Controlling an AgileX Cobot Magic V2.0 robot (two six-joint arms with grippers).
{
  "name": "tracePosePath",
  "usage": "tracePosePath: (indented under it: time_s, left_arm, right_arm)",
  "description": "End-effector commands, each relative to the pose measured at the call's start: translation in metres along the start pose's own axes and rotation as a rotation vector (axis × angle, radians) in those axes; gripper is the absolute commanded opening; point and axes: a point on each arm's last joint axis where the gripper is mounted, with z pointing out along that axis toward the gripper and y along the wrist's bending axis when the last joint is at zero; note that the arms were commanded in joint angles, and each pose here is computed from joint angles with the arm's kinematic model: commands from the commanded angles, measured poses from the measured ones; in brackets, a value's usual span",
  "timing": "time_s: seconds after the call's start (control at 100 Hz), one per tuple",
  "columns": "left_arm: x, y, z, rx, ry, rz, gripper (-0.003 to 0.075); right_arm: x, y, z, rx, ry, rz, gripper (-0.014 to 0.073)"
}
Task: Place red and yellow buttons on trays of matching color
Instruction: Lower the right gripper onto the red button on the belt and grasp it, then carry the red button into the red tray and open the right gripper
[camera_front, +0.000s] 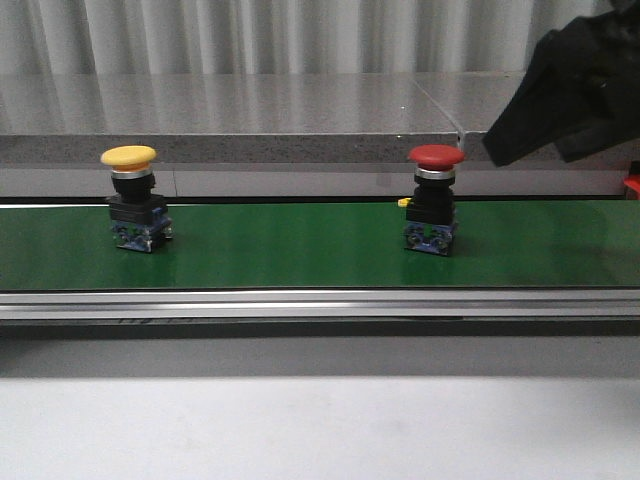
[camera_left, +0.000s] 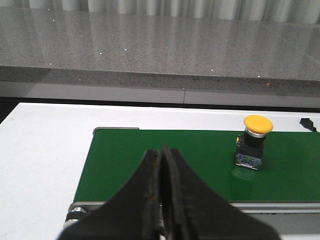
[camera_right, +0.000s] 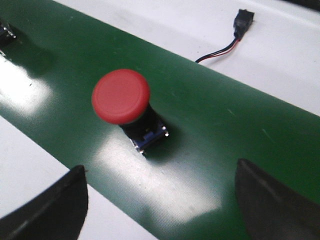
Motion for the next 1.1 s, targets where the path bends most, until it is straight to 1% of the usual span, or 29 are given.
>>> tracePosePath:
  time_s: [0.0,0.15,0.32,0.39,0.46,0.58,0.63,0.7,0.82,0.89,1.0,1.09]
  left_arm:
    - [-0.014,-0.001,-0.002,0.017,-0.086,0.0,-0.0021]
    - [-0.014,-0.001,-0.002,0.017,-0.086,0.0,-0.0021]
    - [-0.014,-0.001,-0.002,0.017,-0.086,0.0,-0.0021]
    - [-0.014,-0.001,-0.002,0.017,-0.086,0.0,-0.0021]
    - [-0.014,-0.001,-0.002,0.017,-0.086,0.0,-0.0021]
    - [-0.014,-0.001,-0.002,0.017,-0.086,0.0,-0.0021]
    - [-0.014,-0.001,-0.002,0.017,-0.086,0.0,-0.0021]
    - [-0.014,-0.001,-0.002,0.017,-0.086,0.0,-0.0021]
    - [-0.014,-0.001,-0.002,0.017,-0.086,0.0,-0.0021]
    - [-0.014,-0.001,-0.002,0.017,-0.086,0.0,-0.0021]
    - [-0.014,-0.001,-0.002,0.017,-0.086,0.0,-0.0021]
    - [-0.014,-0.001,-0.002,0.017,-0.086,0.0,-0.0021]
  right_arm:
    - [-0.019,0.003,0.003,0.012,-0.067,-0.014,0.0594]
    - [-0.026,0.007,0.024,-0.006,-0.047,-0.045,0.0594]
    - [-0.029,0.0,0.044,-0.007,-0.016,-0.035,0.0592]
    - [-0.03,-0.002,0.05,-0.009,-0.007,-0.033,0.0564]
    - [-0.03,-0.004,0.052,-0.006,-0.005,-0.031,0.047]
    - [-0.032,-0.003,0.05,-0.008,-0.011,-0.034,0.0232]
    - [-0.033,-0.003,0.048,-0.006,-0.018,-0.034,0.0171]
    - [-0.035,-0.007,0.04,0.01,-0.036,-0.034,0.015]
    - [-0.047,-0.026,0.015,0.057,-0.096,0.003,0.015]
    - [-0.055,-0.043,-0.005,0.092,-0.135,0.038,0.015]
    - [-0.063,-0.08,-0.041,0.174,-0.194,0.117,0.015]
    - [-0.063,-0.113,-0.069,0.271,-0.25,0.227,0.015]
